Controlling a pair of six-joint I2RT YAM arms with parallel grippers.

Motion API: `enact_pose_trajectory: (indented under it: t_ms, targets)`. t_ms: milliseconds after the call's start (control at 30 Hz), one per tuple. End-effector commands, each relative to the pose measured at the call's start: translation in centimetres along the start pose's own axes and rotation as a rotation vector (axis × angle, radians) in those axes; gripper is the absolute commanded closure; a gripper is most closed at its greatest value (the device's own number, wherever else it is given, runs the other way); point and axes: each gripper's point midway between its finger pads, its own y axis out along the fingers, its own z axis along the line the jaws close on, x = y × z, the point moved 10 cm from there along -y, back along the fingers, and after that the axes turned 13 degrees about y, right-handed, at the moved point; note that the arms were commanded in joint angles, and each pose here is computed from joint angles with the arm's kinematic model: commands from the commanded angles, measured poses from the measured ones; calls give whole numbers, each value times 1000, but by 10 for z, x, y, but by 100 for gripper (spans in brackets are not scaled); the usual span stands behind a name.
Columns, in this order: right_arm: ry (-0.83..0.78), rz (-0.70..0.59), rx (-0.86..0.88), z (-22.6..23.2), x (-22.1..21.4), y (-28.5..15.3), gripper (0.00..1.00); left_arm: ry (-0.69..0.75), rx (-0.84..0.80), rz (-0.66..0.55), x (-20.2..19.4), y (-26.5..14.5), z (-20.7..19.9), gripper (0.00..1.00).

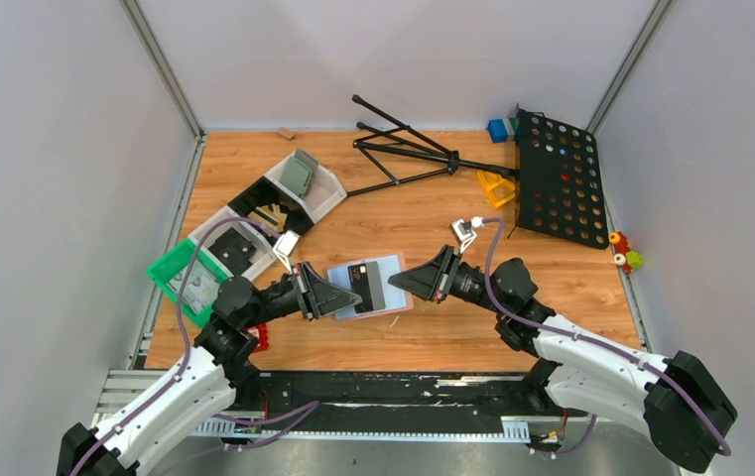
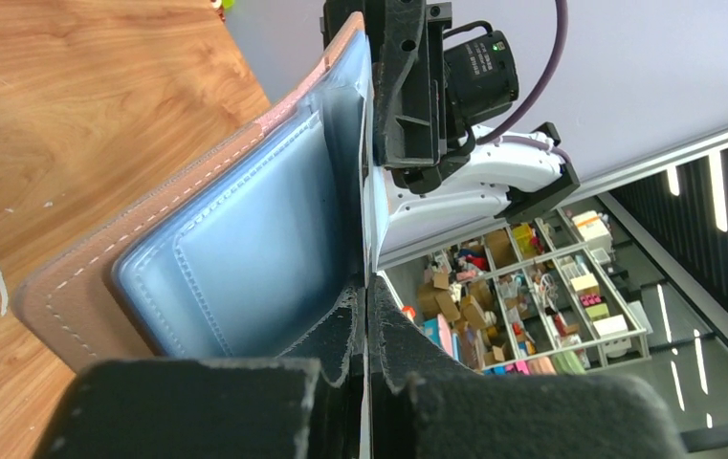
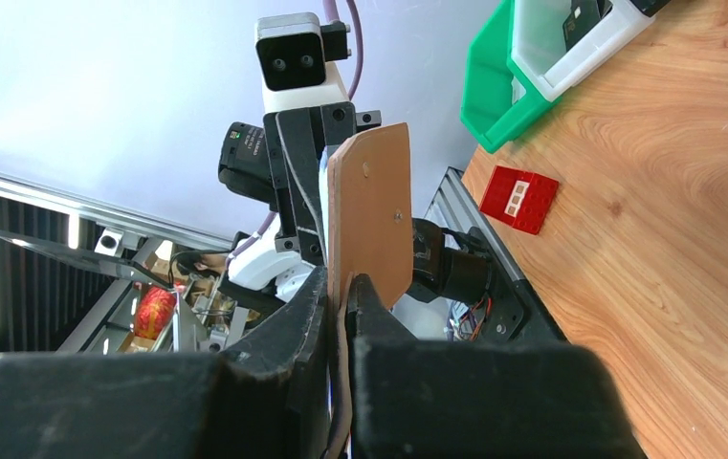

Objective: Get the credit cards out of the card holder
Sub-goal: Remove the credit card from the card holder.

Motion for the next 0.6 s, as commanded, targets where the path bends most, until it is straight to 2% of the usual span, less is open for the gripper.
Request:
enact_pose_trajectory:
  t_ms: [0, 100, 267, 300, 433, 567]
  targets:
    - [-7, -23, 44, 9, 2, -2, 98, 23, -9, -19, 1, 0, 0, 100]
    - [-8, -11, 50, 10, 2, -1, 100, 23, -11, -20, 2, 0, -1, 100]
    - [3, 8, 69, 11, 2, 1, 100, 20, -42, -13, 4, 3, -3, 74]
    - [6, 12, 70, 11, 2, 1, 100, 17, -46, -13, 5, 4, -3, 73]
    - [13, 20, 78, 11, 1, 1, 100, 19, -56, -17, 7, 6, -3, 76]
    - [7, 3, 71, 10, 1, -1, 100, 19, -36, -16, 6, 6, -2, 94]
